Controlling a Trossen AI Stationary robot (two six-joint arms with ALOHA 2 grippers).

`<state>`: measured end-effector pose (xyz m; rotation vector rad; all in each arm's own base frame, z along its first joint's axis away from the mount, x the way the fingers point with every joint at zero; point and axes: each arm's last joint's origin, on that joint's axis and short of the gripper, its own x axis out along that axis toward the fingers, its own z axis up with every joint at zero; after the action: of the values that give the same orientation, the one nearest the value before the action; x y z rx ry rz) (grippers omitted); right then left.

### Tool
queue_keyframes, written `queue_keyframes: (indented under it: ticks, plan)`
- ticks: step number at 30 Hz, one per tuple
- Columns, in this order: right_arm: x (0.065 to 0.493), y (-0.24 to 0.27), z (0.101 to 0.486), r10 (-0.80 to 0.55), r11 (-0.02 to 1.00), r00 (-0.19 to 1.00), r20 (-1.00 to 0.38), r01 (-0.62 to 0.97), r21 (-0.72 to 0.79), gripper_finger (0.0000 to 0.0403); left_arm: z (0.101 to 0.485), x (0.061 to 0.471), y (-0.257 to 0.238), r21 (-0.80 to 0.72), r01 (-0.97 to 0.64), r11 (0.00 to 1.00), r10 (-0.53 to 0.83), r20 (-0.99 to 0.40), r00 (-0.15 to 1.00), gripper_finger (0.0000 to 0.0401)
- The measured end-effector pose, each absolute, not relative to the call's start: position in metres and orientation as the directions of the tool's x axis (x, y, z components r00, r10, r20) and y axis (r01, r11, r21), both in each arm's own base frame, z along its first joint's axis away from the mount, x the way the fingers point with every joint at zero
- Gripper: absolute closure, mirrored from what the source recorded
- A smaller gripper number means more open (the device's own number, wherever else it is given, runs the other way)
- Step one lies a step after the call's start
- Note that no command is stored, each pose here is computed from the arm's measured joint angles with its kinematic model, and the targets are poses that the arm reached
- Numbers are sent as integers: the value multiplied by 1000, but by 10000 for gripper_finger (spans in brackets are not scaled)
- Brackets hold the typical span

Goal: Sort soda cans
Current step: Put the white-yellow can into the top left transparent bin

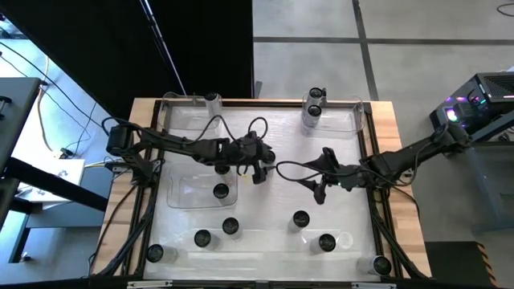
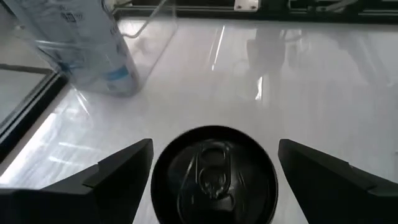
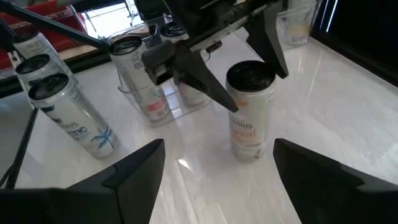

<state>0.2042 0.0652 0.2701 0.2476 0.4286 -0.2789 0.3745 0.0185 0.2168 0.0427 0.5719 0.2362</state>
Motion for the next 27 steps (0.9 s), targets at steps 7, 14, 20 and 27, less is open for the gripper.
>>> queue_keyframes:
  ticks: [7,14,20,27]
  plan:
    - [203,70,271,-198,938,879,-433,298,178,107,210,376,19,108,-208,972,233,-543,807,66]
    - [202,71,271,-192,935,881,-433,299,193,107,208,377,18,117,-201,972,232,-553,800,117]
    - [202,71,271,-193,934,881,-432,300,195,107,217,377,18,152,-174,973,230,-566,792,154]
    - [203,71,271,-192,934,882,-430,299,197,107,299,356,23,315,-257,914,390,-501,772,154]
